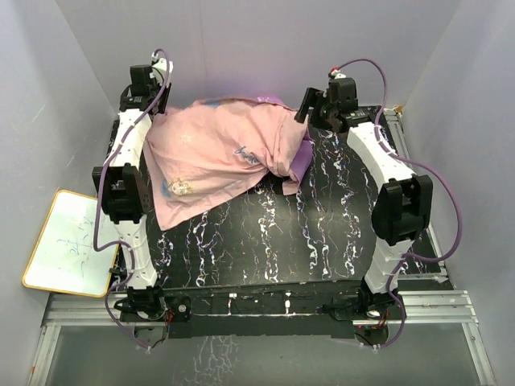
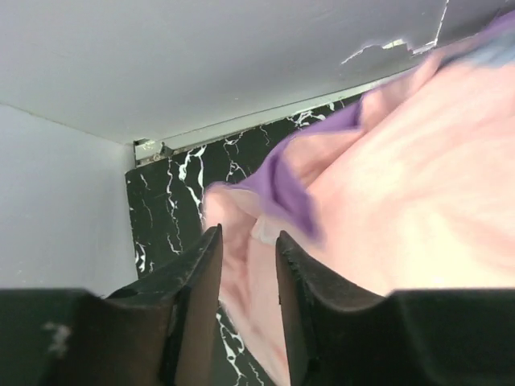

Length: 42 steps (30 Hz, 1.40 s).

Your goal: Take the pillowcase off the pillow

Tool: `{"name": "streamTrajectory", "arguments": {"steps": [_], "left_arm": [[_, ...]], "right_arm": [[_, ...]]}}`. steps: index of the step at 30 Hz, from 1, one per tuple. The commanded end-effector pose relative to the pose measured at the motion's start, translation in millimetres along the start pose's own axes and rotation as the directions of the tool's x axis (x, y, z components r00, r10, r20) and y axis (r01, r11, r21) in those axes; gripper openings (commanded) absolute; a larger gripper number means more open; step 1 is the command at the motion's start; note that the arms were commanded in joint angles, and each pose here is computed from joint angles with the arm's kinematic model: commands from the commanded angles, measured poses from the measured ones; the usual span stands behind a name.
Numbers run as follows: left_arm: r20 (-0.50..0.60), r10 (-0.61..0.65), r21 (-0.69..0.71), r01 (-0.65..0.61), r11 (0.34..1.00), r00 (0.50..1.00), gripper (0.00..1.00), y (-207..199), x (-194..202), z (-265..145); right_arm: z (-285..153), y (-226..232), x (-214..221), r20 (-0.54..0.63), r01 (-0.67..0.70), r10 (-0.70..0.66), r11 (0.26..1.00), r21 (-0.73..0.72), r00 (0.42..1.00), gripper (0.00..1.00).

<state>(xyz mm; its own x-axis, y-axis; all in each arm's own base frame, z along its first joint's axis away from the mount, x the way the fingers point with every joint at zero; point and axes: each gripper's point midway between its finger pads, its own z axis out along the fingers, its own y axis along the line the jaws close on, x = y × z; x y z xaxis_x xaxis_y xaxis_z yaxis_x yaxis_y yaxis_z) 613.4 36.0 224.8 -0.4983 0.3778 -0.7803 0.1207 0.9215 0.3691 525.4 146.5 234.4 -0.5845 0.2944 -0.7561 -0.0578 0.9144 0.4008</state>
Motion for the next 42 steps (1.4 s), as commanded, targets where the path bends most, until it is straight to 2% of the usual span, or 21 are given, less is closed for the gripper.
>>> {"name": "streamTrajectory", "arguments": {"steps": [1, 6, 9, 12, 13, 16, 19, 20, 21, 24, 27, 28, 31, 35, 39, 42], "left_arm": [[0.083, 0.009, -0.028, -0.007, 1.0, 0.997, 0.37, 14.3, -27.6, -29.6], [0.094, 0.03, 0.028, -0.033, 0.999, 0.995, 0.59, -4.2, -31.2, -53.1], [0.07, 0.07, 0.149, -0.08, 0.986, 0.995, 0.62, -47.1, -25.4, -68.8], [-0.006, 0.127, 0.347, -0.117, 0.931, 0.992, 0.61, -114.9, 4.4, -83.4], [-0.037, 0.144, 0.403, -0.117, 0.908, 0.989, 0.61, -136.1, 17.6, -87.4], [-0.117, 0.206, 0.51, -0.119, 0.852, 0.972, 0.59, -183.5, 58.4, -94.0], [-0.165, 0.255, 0.533, -0.132, 0.836, 0.953, 0.51, -199.4, 90.1, -90.8], [-0.172, 0.274, 0.528, -0.146, 0.837, 0.946, 0.48, -198.8, 98.3, -88.6], [-0.181, 0.298, 0.522, -0.165, 0.837, 0.937, 0.44, -197.2, 108.1, -86.8], [-0.18, 0.371, 0.49, -0.244, 0.837, 0.911, 0.23, -188.4, 127.6, -82.6], [-0.162, 0.431, 0.424, -0.332, 0.843, 0.888, 0.03, -172.9, 135.3, -79.3], [-0.165, 0.449, 0.398, -0.357, 0.845, 0.878, 0.0, -165.9, 136.9, -78.0], [-0.186, 0.469, 0.344, -0.39, 0.854, 0.863, 0.0, -142.9, 142.0, -76.5], [-0.224, 0.468, 0.279, -0.404, 0.871, 0.855, 0.0, -101.4, 151.3, -72.5], [-0.224, 0.466, 0.216, -0.423, 0.88, 0.856, 0.0, -67.7, 148.9, -69.7], [-0.175, 0.442, 0.229, -0.401, 0.887, 0.879, 0.0, -70.6, 127.7, -74.4]], "right_arm": [[12.6, -11.9, 14.9, -0.005, 0.028, -0.028, 1.0, 0.01, 1.0, 0.83], [45.2, -16.4, 35.8, -0.071, 0.02, -0.02, 1.0, -0.013, 0.997, 0.84], [64.8, -9.8, 47.7, -0.121, -0.005, -0.003, 0.998, -0.068, 0.993, 0.82], [76.6, -4.3, 59.6, -0.157, -0.034, 0.015, 0.992, -0.118, 0.987, 0.76], [78.2, -3.0, 62.7, -0.166, -0.039, 0.017, 0.991, -0.13, 0.986, 0.72], [78.4, -8.0, 68.5, -0.178, -0.051, 0.027, 0.99, -0.129, 0.984, 0.46], [68.4, -17.0, 58.9, -0.151, -0.088, 0.067, 0.986, -0.14, 0.986, 0.17], [63.8, -21.5, 54.7, -0.136, -0.103, 0.084, 0.986, -0.134, 0.987, 0.09], [57.5, -26.6, 48.3, -0.117, -0.115, 0.1, 0.985, -0.128, 0.988, 0.08], [39.7, -48.3, 34.2, -0.065, -0.159, 0.154, 0.983, -0.086, 0.986, 0.08], [25.0, -84.5, 26.0, 0.006, -0.207, 0.207, 0.977, 0.048, 0.978, 0.08], [20.3, -96.9, 26.2, 0.022, -0.228, 0.227, 0.97, 0.087, 0.974, 0.08], [6.4, -132.8, 27.9, 0.073, -0.279, 0.269, 0.936, 0.216, 0.96, 0.08], [-5.3, -150.9, 38.9, 0.082, -0.278, 0.266, 0.908, 0.315, 0.961, 0.08], [-5.7, -158.1, 65.6, 0.005, -0.259, 0.275, 0.9, 0.35, 0.961, 0.08], [0.4, -158.9, 96.5, -0.107, -0.194, 0.252, 0.902, 0.386, 0.962, 0.12]]}}
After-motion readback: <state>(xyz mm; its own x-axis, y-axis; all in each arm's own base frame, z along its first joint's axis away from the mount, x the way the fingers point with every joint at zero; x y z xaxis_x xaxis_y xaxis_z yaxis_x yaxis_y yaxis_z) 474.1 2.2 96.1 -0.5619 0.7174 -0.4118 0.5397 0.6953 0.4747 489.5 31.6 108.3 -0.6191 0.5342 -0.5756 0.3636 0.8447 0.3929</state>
